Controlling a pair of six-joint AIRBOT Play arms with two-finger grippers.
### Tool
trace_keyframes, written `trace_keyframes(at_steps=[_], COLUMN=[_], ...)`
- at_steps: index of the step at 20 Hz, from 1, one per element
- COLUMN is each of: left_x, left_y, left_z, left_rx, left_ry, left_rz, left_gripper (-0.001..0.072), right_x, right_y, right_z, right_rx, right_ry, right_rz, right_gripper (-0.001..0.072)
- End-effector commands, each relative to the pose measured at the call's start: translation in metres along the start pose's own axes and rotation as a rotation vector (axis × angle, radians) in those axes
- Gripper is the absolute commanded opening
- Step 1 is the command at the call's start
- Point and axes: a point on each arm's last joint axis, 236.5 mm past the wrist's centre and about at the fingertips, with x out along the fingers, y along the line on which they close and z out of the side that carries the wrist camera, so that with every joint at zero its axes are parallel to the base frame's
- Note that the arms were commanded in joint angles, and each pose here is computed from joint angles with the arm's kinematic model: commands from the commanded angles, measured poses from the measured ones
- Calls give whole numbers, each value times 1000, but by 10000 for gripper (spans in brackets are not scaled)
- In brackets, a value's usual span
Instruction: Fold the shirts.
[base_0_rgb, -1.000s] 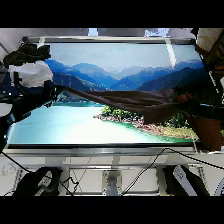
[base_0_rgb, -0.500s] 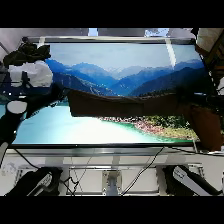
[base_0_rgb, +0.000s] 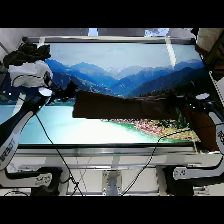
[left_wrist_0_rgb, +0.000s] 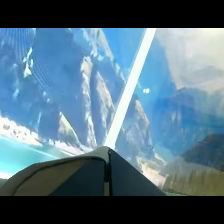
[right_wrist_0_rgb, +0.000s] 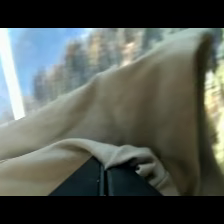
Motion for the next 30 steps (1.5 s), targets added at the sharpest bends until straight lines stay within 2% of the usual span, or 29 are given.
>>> trace_keyframes(at_steps=[1,2,3,4,6,8,9,10,11,12,13,16,19,23,26,30], left_x=[24,23,22,19,6,-10,-15,-19,-20,-18,-15,5,42,83,100,103], left_y=[11,7,-2,-15,-49,-88,-109,-130,-145,-159,-171,-194,-177,-155,-158,-170], left_z=[0,4,13,23,45,53,44,25,4,-21,-44,-108,-160,-209,-223,-217], left_rx=[5,15,32,39,62,115,135,157,188,220,253,317,304,307,320,345], left_ry=[31,21,0,-23,-67,-62,-19,42,97,143,172,244,347,443,466,459], left_rz=[26,18,2,-20,-85,-157,-198,-235,-259,-278,-289,-311,-256,-179,-157,-171], left_gripper=[20,136,417,517,517,513,484,399,252,75,11,10,8,8,8,8], right_x=[15,10,4,-3,-24,-51,-64,-73,-78,-80,-81,-79,-76,-61,-39,-20], right_y=[-9,-3,6,15,35,44,39,29,16,5,-7,-43,-67,-67,-56,-56], right_z=[18,28,39,50,76,100,109,112,107,97,81,44,23,-2,-5,-9], right_rx=[-26,-58,-88,-116,-194,-295,-324,-334,-321,-308,-286,-189,-86,31,102,132], right_ry=[-22,-34,-42,-51,-82,-119,-131,-120,-84,-34,28,157,187,261,272,273], right_rz=[-23,-11,7,21,36,-7,-63,-116,-153,-168,-170,-166,-120,54,188,256], right_gripper=[58,218,409,410,410,410,411,413,434,450,450,458,476,483,483,484])
